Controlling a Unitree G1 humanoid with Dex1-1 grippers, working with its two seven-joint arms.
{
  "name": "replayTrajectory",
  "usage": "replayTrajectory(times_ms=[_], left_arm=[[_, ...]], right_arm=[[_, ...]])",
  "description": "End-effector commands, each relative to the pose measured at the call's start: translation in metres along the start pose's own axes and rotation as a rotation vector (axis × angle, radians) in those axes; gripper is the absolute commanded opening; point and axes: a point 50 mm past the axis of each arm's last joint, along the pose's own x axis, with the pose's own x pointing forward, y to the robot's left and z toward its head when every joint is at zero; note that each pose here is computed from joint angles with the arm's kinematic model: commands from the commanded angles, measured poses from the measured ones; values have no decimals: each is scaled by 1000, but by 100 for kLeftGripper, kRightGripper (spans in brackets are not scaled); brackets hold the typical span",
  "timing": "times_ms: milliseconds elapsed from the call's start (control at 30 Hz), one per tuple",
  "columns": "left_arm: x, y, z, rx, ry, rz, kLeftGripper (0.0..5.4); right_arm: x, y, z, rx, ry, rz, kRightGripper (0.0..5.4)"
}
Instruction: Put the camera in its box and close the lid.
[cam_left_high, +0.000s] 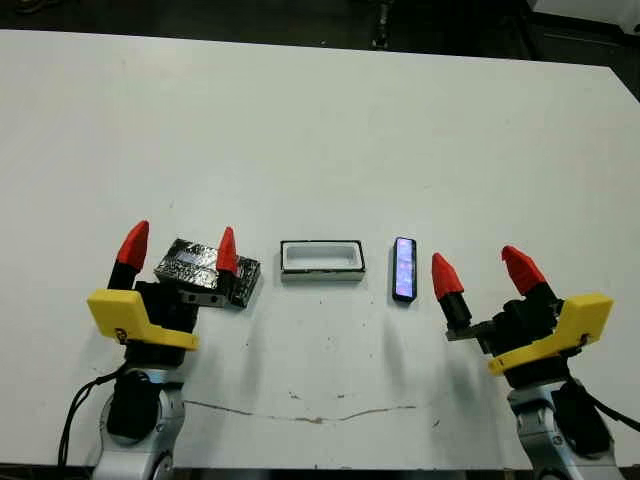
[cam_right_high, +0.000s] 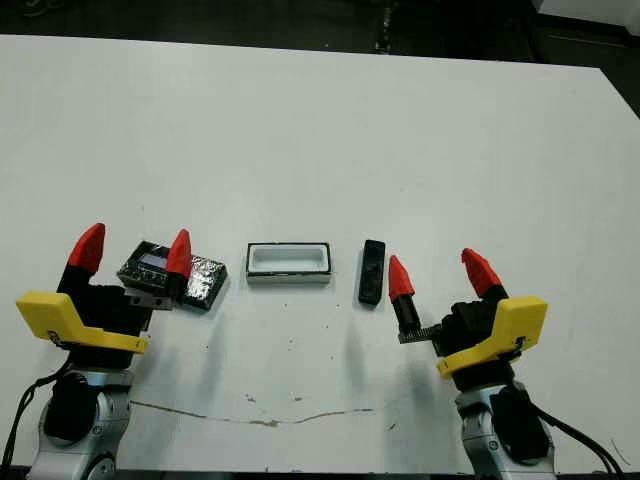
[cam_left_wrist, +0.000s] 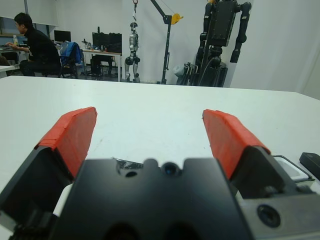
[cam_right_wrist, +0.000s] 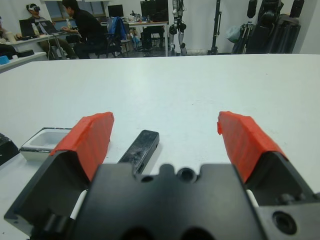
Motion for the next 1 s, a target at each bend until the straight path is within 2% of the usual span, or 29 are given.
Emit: replayTrajectory(times_ms=[33,467,667,1000], left_arm=[[-2,0,-2,0,17,4,539],[-3,-1,-3,-7,17,3,539],[-4,-3,-4,-4,13,-2,539],[-3,-6,-4,-11,19,-1,539]], right_arm=[[-2,-3,-2,-5,15,-8,540],[-2,0,-1,-21,28,-20,540],[2,14,0,-35,42,-56,540],[14,38,-15,2,72,-94,540]])
